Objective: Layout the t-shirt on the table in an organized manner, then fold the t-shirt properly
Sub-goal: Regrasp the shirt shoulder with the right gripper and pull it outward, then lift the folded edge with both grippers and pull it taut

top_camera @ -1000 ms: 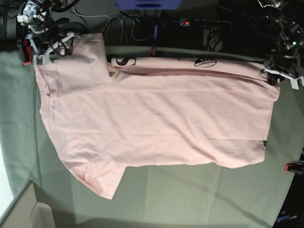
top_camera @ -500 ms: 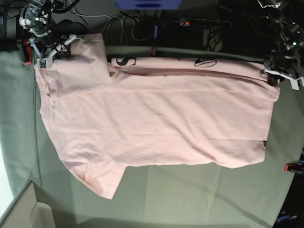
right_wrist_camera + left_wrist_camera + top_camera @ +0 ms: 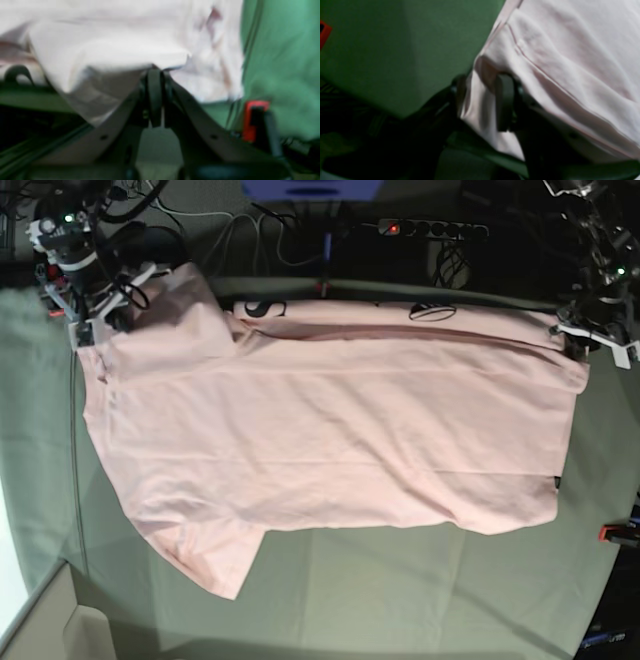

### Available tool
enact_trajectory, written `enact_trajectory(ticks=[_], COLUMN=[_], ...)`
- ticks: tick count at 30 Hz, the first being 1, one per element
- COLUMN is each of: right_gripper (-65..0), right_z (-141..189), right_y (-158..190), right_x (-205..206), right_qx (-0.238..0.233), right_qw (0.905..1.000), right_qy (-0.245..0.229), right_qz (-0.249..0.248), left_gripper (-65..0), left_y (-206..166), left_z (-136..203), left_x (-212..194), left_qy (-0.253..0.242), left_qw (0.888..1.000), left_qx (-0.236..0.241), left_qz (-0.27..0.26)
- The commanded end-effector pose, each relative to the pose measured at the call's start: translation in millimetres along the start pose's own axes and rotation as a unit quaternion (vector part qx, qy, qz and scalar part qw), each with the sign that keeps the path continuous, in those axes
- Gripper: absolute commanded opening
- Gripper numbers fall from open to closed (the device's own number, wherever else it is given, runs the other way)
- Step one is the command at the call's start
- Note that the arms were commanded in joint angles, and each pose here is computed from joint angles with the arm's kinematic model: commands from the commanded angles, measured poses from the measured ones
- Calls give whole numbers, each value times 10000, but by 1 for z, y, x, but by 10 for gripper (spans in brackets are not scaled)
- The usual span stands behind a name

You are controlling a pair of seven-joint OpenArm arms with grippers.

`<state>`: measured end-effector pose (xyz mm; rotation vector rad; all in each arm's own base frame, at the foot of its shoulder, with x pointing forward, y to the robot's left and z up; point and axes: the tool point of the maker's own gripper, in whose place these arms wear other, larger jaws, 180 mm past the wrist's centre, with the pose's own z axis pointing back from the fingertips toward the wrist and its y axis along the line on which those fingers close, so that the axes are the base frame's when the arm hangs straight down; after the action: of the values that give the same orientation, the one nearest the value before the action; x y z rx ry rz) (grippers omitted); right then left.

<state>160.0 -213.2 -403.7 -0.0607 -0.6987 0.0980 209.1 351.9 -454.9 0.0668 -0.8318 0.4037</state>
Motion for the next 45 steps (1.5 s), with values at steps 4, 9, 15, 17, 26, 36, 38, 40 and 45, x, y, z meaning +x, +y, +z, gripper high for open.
enact_trajectory(ticks=[4, 9, 15, 17, 26, 36, 38, 40, 45], right_gripper=[-650, -650, -650, -650, -650, -444, -345, -273, -204], right_z=[3, -12, -26, -34, -87, -115, -115, -114, -103], right_y=[-5, -13, -20, -19, -14, -19, -21, -25, -57], right_x=[49, 96, 146, 154, 153, 152, 152, 148, 117], right_qx=[-117, -218, -272, -197, 330, 578, 556, 516, 170], right_qw=[9975, 9958, 9944, 9946, 9972, 9971, 9972, 9975, 9996], right_qy=[-689, -881, -1026, -1013, -605, -294, -297, -263, 31], right_qz=[124, 100, 7, -62, -305, -401, -406, -417, -227], left_gripper=[-455, -455, -455, -455, -452, -451, -451, -451, -451], left_y=[4, 4, 5, 5, 5, 5, 5, 5, 4], left_z=[2, 2, 3, 3, 3, 3, 3, 3, 3], left_x=[16, 15, 15, 15, 14, 13, 13, 13, 13], left_qy=[-239, -232, -225, -225, -211, -208, -208, -208, -206], left_qw=[9997, 9997, 9997, 9997, 9998, 9998, 9998, 9998, 9998], left_qx=[33, 35, 38, 38, 41, 38, 38, 38, 32], left_qz=[-43, -45, -47, -47, -45, -38, -38, -38, -42])
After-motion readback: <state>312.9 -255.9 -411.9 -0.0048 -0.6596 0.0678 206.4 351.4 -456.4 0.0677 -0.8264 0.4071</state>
